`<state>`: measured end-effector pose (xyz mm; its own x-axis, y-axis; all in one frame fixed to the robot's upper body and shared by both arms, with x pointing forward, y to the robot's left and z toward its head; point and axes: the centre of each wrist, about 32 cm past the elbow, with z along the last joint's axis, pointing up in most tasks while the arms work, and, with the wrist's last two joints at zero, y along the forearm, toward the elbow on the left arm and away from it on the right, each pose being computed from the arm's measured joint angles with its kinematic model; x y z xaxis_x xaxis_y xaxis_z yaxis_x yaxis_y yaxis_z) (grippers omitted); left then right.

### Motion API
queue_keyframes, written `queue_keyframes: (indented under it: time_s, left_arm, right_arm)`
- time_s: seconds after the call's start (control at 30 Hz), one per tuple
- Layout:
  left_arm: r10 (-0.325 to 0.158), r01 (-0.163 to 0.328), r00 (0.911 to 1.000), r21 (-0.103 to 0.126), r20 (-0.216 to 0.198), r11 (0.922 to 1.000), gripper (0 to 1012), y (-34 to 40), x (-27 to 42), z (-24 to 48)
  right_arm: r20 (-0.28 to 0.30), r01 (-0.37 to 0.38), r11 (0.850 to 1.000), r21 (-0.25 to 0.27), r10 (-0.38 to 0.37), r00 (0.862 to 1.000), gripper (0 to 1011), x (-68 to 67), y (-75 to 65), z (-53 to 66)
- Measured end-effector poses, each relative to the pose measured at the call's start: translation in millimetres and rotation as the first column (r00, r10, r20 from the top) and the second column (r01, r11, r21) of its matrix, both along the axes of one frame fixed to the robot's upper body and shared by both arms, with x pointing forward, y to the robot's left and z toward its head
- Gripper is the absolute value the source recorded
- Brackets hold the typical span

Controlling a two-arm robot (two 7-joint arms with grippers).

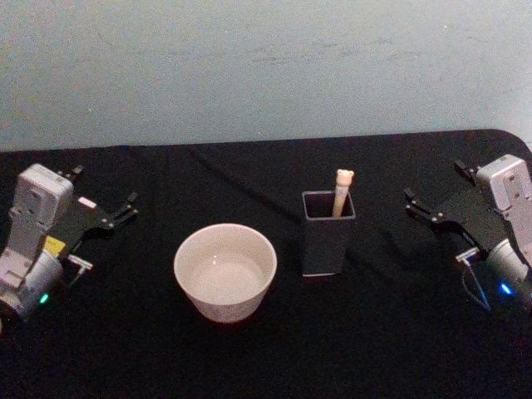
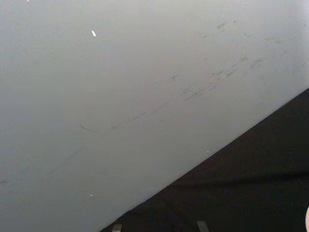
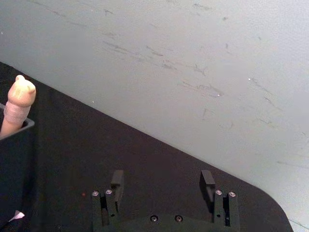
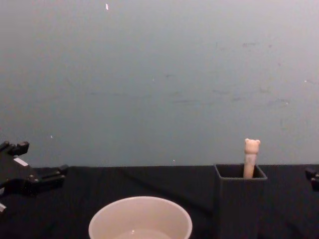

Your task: Pick up the stirring spoon with one hand, stir inside the cup, then place it back in its original position.

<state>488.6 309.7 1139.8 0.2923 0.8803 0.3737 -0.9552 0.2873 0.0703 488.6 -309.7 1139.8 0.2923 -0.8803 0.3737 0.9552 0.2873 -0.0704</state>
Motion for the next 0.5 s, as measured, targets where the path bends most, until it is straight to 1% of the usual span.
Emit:
queue_keyframes:
  time_s: [0.37, 0.43, 0.5]
  left_arm:
    - [0.0, 0.0, 1.0, 0.0, 0.0, 1.0, 1001, 0.0, 0.0, 0.0]
    - [0.0, 0.0, 1.0, 0.0, 0.0, 1.0, 1001, 0.0, 0.0, 0.0]
    - [0.0, 0.0, 1.0, 0.0, 0.0, 1.0, 1001, 0.0, 0.0, 0.0]
  right_arm:
    - [0.0, -0.001, 1.0, 0.0, 0.001, 1.0, 1002, 0.0, -0.1, 0.1]
    - [-0.003, -0.01, 1.0, 0.007, 0.01, 1.0, 1002, -0.6, -0.2, 1.0]
    - [-0.006, -0.039, 0.999, 0.032, 0.04, 0.999, 1002, -2.4, -0.3, 4.7]
